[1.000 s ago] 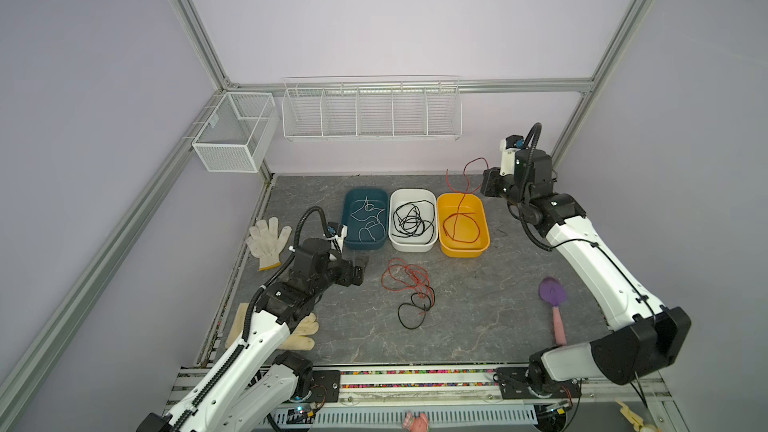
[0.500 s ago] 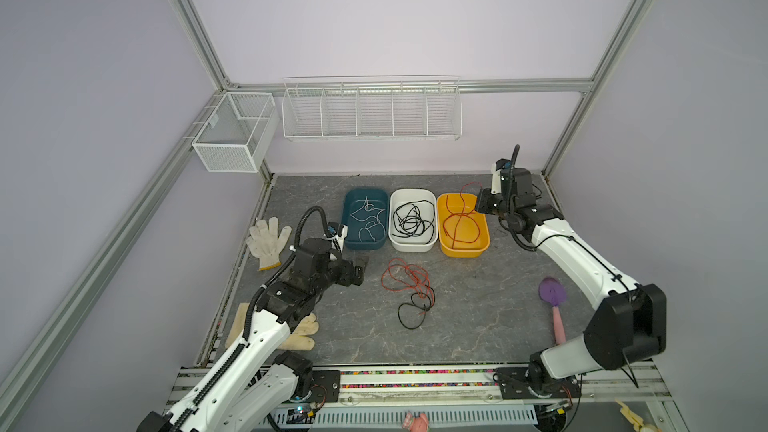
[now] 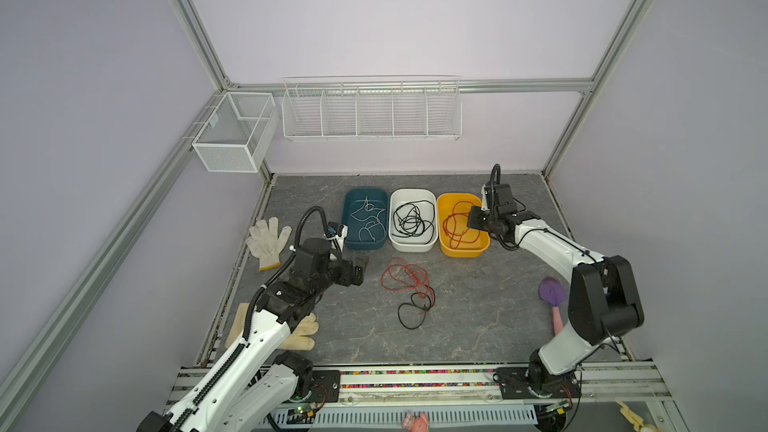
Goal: Untangle the cables
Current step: 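Lower the red cable into the yellow tub with the right gripper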
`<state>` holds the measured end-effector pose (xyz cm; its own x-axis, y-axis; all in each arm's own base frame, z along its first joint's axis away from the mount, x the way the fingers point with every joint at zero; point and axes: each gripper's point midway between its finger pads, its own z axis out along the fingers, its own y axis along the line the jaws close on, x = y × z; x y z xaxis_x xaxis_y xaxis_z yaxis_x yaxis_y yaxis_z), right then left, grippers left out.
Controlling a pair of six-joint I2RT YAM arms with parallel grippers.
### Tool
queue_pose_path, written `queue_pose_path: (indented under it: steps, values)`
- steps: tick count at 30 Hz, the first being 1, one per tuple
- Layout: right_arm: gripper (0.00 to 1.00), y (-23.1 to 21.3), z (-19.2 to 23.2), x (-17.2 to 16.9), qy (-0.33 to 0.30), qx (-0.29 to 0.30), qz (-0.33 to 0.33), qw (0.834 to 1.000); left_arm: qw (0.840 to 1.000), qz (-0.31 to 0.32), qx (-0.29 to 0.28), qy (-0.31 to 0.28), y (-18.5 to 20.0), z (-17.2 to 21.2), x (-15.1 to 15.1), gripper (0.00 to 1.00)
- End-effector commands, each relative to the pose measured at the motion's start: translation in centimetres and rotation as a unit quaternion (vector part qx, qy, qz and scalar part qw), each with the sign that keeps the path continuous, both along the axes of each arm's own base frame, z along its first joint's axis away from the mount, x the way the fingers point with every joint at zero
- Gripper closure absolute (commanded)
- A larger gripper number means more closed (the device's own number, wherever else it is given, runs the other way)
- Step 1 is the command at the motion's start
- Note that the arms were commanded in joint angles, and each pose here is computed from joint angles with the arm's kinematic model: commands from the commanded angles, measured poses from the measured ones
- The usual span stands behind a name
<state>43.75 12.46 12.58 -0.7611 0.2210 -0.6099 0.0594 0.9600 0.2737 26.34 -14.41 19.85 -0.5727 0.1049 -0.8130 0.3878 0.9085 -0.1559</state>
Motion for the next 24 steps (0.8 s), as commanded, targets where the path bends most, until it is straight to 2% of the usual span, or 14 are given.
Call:
queue_pose_path:
  steps: [1,8,24]
  values:
    - [0.93,0.3,-0.8,0.3,0.003,0.011,-0.002,1.0,1.0,-0.003,0.011,-0.002,0.1,-0.2,0.0,0.01]
    - [0.93,-0.1,-3.0,1.0,0.034,-0.011,-0.012,0.999,1.0,-0.003,0.012,-0.003,0.1,-0.1,0.0,0.01]
    - [0.94,-0.2,-4.6,4.5,0.06,-0.031,-0.005,0.998,1.0,-0.001,0.014,-0.002,0.2,-0.2,0.0,0.01]
